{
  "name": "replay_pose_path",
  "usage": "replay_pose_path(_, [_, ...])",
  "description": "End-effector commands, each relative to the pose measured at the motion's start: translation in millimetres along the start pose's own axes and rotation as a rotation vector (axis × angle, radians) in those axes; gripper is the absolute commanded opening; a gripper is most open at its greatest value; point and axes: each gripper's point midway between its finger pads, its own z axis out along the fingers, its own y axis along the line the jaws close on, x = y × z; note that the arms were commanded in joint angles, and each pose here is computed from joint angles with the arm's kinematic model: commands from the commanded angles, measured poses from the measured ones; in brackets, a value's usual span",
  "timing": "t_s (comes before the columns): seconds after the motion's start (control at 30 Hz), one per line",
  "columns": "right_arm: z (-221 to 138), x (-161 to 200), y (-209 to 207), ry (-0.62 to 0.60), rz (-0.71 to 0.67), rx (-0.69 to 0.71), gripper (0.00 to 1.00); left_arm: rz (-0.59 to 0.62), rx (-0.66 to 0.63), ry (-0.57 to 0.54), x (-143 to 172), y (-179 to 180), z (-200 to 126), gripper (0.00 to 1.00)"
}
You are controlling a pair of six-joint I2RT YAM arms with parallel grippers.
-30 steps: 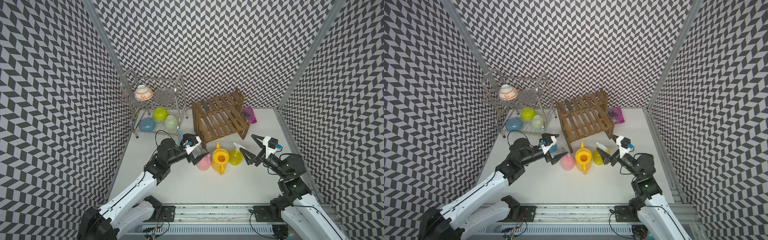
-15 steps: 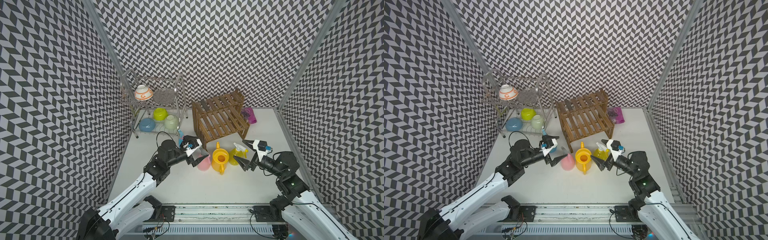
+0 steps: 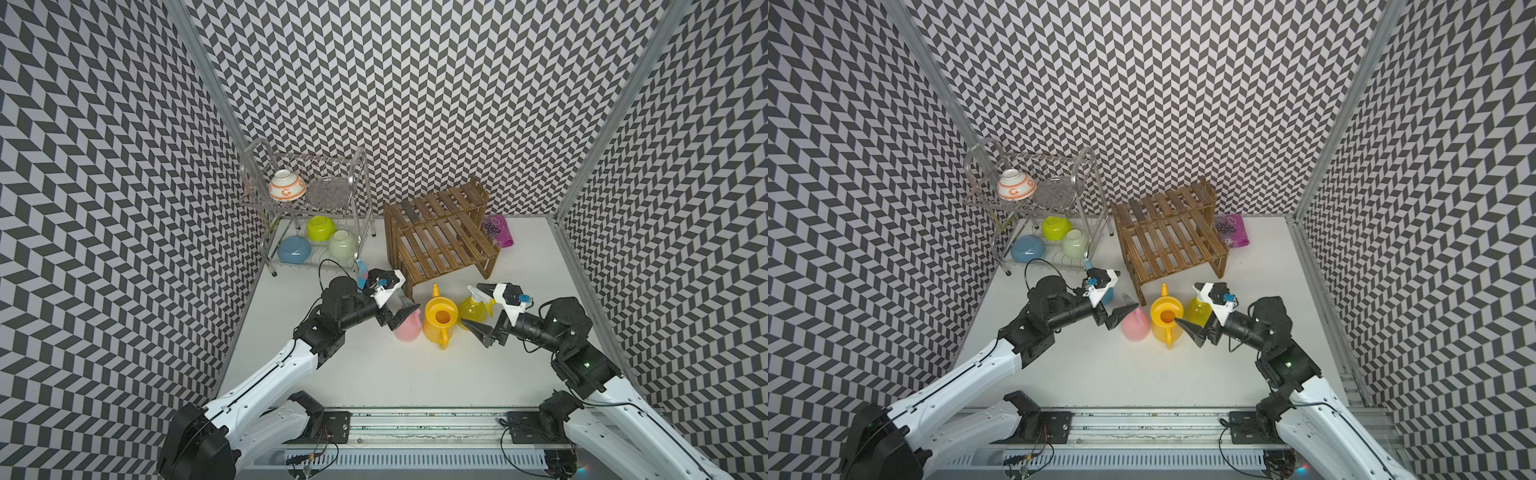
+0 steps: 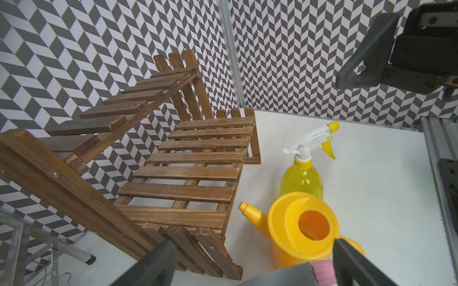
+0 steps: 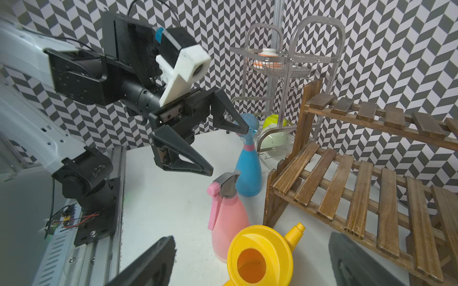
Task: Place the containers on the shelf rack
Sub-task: 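Pick up a container from the center of the board.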
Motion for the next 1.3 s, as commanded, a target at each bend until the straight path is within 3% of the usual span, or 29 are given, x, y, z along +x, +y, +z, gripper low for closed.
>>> replay_pose_path(0.0, [2.3,-13.9,4.5,-0.012,-0.072,-0.019,0.99,-0.031,-0.058,-0.073,-23.3,11.5,-1.3,1.00])
replay_pose_path(0.3, [18.4,-6.5,25.1,0.077,-0.140,-0.128,0.99,-0.053,-0.132,-0.128,-24.6,15.7,-19.7,1.00])
replay_pose_path(0.5, [28.1,0.7,35.1,0.136,-0.186,-0.187,0.97,0.004,-0.171,-0.136,-23.4,16.9,-30.8,1.00])
replay_pose_path(0.83, [46.6,-1.8,27.7,0.194,-0.146,-0.148,0.93,0.055,-0.154,-0.151,-15.5,6.2,-41.4,1.00])
replay_pose_path(1.0, [62.4,-8.4,49.9,0.143,0.027,-0.184,0.91,-0.086,-0.262,-0.168,-19.8,26.1,-48.0,1.00])
replay_pose_path(1.13, [79.4,-2.7,51.1,0.147,0.115,-0.074,0.91,-0.270,-0.445,-0.183,-25.7,58.5,-66.0,0.99])
replay_pose_path(1.27, [96.5,1.4,38.7,0.157,0.209,0.027,0.89,-0.310,-0.491,-0.231,-34.7,65.0,-77.9,0.96])
